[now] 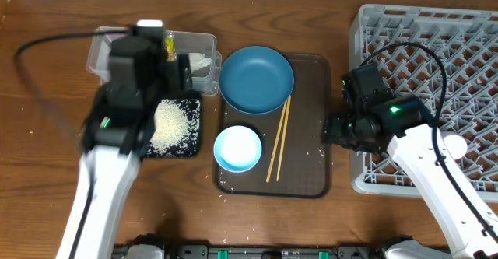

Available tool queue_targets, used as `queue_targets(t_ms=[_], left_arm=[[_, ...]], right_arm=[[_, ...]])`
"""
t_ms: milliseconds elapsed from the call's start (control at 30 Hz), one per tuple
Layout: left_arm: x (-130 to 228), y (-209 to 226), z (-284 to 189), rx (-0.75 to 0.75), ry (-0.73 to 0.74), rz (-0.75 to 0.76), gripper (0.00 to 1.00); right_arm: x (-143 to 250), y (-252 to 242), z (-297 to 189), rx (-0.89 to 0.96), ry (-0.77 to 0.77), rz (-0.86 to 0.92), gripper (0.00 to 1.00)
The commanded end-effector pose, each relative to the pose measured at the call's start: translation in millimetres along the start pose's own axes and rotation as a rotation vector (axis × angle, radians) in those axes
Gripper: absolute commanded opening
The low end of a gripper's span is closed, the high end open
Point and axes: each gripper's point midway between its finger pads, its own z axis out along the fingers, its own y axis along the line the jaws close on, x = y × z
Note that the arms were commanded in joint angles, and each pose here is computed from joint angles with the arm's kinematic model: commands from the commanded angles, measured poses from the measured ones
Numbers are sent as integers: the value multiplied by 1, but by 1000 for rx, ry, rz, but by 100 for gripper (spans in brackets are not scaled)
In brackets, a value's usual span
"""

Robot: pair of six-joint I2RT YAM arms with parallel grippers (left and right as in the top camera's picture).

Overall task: Sort waste into correct bins and load items into the dishwasher rack
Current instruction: 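Drop the wrapper into the clear container and retract the left arm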

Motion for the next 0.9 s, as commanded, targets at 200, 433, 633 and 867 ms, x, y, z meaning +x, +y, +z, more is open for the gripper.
queue_targets(t_ms=[200, 433, 633, 867], left_arm=[[2, 4, -93, 34, -81, -33, 91], [13, 7, -114, 34, -78, -33, 92], [14, 7, -112, 32, -71, -31, 92], [14, 7, -111, 32, -69, -31, 92]], right_arm=[[0, 0, -2, -1, -12, -13, 99], [0, 0, -2, -1, -12, -13, 99], [0, 0, -2, -1, -12, -13, 99], [0, 0, -2, -1, -12, -13, 99]])
